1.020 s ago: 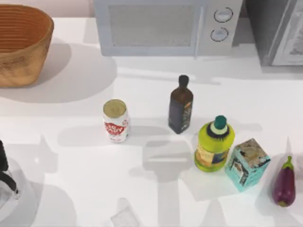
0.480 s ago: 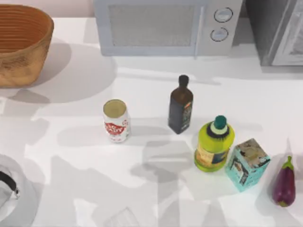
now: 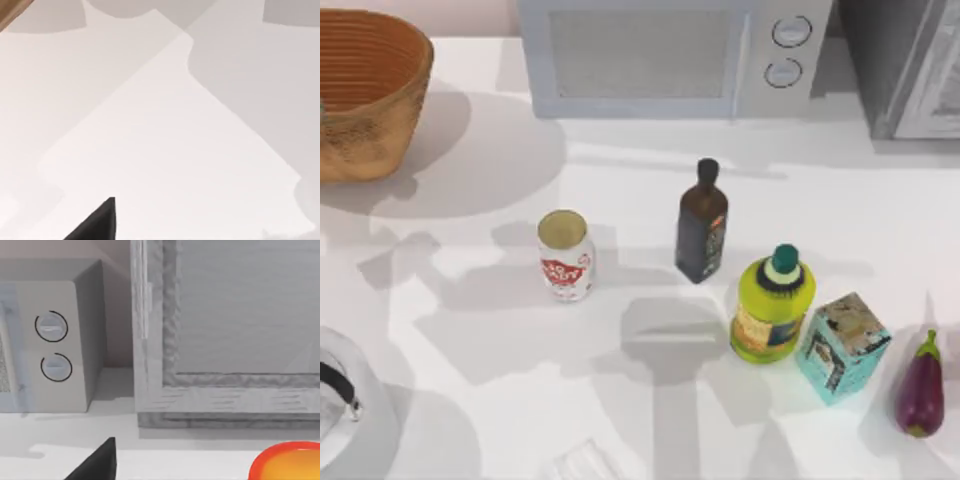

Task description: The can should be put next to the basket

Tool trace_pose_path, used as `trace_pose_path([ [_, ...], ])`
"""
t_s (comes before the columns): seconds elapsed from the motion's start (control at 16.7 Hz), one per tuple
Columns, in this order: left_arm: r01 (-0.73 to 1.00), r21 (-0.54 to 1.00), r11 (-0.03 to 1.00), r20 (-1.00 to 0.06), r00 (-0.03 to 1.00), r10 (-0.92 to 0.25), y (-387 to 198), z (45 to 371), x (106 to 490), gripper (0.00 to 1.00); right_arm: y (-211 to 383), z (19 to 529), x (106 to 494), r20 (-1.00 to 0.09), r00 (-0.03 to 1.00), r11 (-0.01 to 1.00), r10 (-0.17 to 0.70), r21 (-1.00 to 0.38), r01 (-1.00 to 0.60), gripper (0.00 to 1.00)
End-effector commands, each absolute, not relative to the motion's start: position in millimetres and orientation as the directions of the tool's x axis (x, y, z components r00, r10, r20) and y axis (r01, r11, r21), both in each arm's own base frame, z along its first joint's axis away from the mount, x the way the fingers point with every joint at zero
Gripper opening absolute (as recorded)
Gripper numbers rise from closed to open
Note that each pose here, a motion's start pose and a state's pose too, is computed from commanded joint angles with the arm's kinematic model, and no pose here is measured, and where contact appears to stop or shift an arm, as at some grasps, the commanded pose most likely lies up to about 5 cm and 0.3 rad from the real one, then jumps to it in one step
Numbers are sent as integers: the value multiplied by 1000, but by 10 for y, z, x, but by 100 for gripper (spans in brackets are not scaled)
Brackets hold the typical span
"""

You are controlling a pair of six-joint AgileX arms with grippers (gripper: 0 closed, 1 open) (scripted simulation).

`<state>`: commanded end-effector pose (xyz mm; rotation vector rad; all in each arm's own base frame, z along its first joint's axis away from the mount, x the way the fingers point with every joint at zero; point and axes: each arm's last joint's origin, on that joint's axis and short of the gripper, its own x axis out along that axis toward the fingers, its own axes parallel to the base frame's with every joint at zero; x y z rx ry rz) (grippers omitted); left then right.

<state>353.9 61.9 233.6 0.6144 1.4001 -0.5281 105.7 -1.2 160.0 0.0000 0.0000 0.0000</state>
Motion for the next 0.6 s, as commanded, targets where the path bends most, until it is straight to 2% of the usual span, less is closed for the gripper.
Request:
trace_pose_path([
  [0.24, 720, 2, 694, -1000, 3, 0, 664, 2176, 3704, 100, -12, 1600, 1057, 0, 1000, 1000, 0, 0, 0, 100],
  [0.6, 723, 1, 691, -1000, 1, 0, 649, 2161, 3707, 100, -12, 1600, 1057, 0, 1000, 1000, 0, 0, 0, 100],
])
